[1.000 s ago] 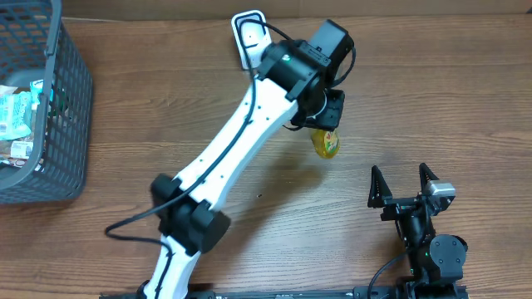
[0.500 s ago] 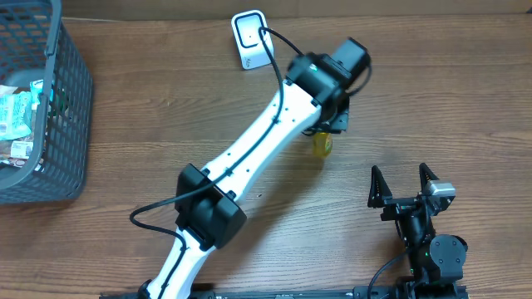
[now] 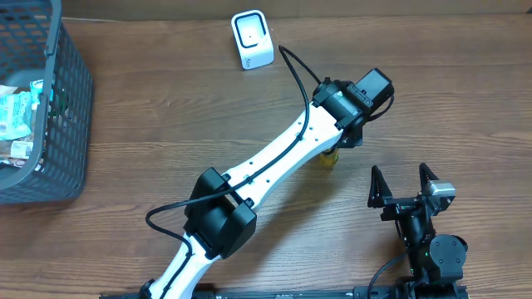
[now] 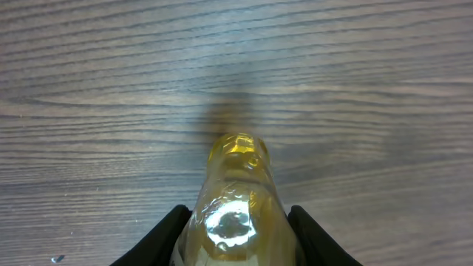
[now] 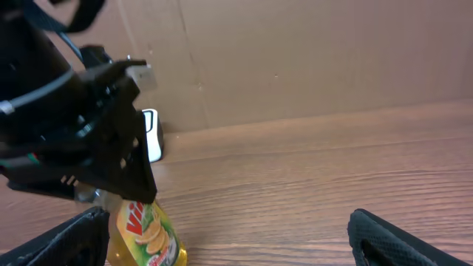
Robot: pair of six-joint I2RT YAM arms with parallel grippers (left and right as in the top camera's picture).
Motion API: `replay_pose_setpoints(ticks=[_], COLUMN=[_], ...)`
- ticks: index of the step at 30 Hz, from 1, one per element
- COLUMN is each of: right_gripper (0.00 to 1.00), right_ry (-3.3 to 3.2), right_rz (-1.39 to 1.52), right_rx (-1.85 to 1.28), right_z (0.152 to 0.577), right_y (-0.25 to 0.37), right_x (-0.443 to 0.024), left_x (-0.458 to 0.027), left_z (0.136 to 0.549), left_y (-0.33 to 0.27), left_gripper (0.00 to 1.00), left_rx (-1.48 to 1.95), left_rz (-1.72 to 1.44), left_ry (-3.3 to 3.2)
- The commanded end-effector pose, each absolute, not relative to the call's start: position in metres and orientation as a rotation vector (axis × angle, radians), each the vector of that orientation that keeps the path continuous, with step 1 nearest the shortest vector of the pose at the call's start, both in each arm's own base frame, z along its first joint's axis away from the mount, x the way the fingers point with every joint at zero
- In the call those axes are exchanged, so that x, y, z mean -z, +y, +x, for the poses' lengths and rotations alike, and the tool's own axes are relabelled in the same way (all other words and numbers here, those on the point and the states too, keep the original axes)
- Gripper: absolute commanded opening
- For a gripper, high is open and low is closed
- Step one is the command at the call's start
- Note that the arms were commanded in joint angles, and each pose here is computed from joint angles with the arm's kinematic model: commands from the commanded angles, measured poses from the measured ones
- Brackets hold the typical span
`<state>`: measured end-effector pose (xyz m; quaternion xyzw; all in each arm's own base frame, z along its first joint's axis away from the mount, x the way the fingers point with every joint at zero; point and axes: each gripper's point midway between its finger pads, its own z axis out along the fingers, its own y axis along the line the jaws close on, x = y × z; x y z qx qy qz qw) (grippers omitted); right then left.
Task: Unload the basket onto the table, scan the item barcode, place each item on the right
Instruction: 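Set the bottle upright on the table and open the left gripper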
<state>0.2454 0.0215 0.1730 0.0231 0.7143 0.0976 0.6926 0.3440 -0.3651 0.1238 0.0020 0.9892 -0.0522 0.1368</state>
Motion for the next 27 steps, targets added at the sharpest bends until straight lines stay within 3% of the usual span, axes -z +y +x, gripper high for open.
replay_pose_setpoints(ticks=[1, 12, 15, 17, 23, 25, 27], right_gripper=[1.00, 1.00, 1.00, 1.00, 1.00, 1.00, 1.00], right_ry=[1.595, 1.595, 1.595, 1.595, 1.595, 1.595, 1.595], right_rz=[0.054, 0.054, 0.054, 0.054, 0.054, 0.054, 0.054], right_rx=[-0.222, -0.222, -0.222, -0.222, -0.222, -0.222, -0.222], right_z=[0.245, 0.245, 0.245, 0.245, 0.245, 0.245, 0.245], right_y=[0.022, 0.022, 0.022, 0.022, 0.022, 0.022, 0.022], right_x=[-0.170, -0.170, -0.170, -0.170, -0.170, -0.170, -0.170], left_x=[-0.114, -0.092, -0.093, -0.092, -0.090, -0.090, -0.090], left_z=[0.348, 0.352, 0.352, 0.350, 0.344, 0.342, 0.342], left_y=[-0.358, -0.350, -0.350, -0.351, -0.357, -0.358, -0.359], left_gripper=[0.04, 0.06, 0.18, 0.37, 0.49, 0.62, 0.67], left_rx=[0.109, 0.027, 0.028, 0.036, 0.077, 0.086, 0.087], left_rz=[-0.056, -0.085, -0.085, -0.081, -0.036, -0.024, -0.007], left_ry=[2.853, 2.816, 2.815, 2.826, 2.865, 2.873, 2.874])
